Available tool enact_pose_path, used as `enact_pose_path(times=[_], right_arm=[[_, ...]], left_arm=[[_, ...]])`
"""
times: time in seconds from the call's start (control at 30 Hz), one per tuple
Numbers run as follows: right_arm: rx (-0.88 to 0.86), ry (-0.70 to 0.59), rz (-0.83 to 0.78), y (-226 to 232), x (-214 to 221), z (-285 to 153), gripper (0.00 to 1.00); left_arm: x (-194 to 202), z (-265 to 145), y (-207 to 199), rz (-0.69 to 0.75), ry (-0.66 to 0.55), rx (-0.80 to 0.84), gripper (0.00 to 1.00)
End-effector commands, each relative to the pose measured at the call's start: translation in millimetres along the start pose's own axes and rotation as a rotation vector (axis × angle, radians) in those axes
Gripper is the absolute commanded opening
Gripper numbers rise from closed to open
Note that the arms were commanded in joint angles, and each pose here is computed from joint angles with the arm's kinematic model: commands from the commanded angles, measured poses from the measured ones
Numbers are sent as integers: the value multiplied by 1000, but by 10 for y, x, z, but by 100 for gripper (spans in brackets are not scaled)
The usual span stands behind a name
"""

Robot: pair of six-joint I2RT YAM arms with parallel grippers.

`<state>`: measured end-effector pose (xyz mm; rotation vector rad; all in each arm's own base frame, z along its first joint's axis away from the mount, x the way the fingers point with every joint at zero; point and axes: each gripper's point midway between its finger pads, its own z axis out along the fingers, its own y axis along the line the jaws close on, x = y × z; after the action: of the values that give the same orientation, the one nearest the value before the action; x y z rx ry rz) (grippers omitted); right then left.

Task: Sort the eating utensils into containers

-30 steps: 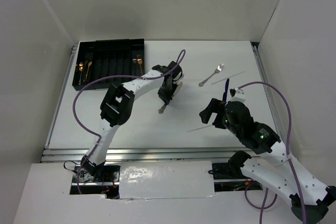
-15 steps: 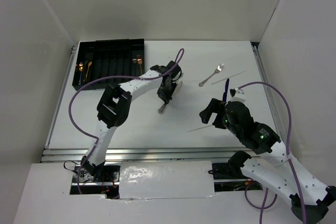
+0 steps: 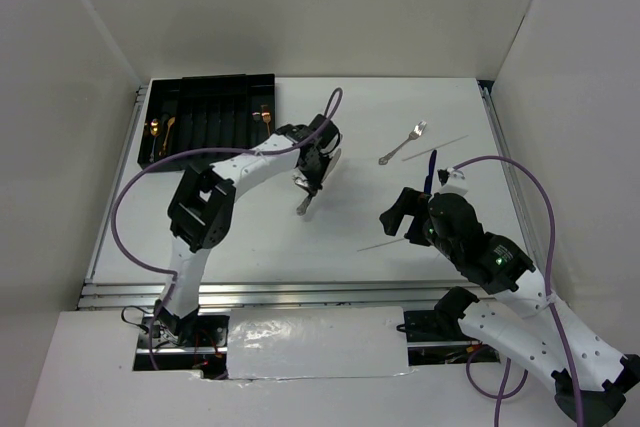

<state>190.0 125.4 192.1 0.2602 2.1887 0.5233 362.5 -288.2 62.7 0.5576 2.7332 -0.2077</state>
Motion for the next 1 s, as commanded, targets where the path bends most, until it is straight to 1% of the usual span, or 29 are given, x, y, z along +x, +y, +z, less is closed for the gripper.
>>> enact_pose_path(times=[0.0, 0.07, 0.2, 0.27, 0.3, 0.37, 0.43, 0.47, 0.53, 0.77, 0.87, 0.9, 0.97], right_arm=[[-32, -46, 2, 95, -109, 6, 100], [-38, -48, 1, 120, -128, 7, 100], [-40, -46, -11, 132, -129, 25, 100], [-42, -44, -14, 129, -116, 33, 100], [-43, -42, -14, 126, -105, 42, 100], [-59, -41, -13, 153, -103, 40, 100], [-63, -35, -19, 165, -87, 59, 100], [-63, -33, -21, 166, -86, 58, 100], [-61, -36, -24, 173, -100, 59, 100], [-59, -36, -31, 165, -90, 81, 100], [-62, -35, -29, 166, -77, 93, 100], [-69, -34, -28, 181, -76, 94, 100], [-70, -28, -30, 192, -71, 98, 100]], left_arm=[[-209, -366, 2, -49, -130, 10, 0], [-196, -431, 4, -54, -140, 13, 0], [-71, -464, 136, -69, -115, -24, 0], [-45, -521, 195, -81, -123, -32, 0], [46, -477, 241, -94, -106, -47, 0], [18, -529, 288, -110, -156, -56, 0], [130, -491, 327, -136, -165, -55, 0], [234, -442, 350, -142, -146, -55, 0], [289, -457, 358, -153, -146, -55, 0], [387, -532, 499, -159, -126, -93, 0], [396, -585, 607, -181, -140, -107, 0], [366, -648, 620, -184, -163, -96, 0], [387, -683, 691, -197, -166, -71, 0]])
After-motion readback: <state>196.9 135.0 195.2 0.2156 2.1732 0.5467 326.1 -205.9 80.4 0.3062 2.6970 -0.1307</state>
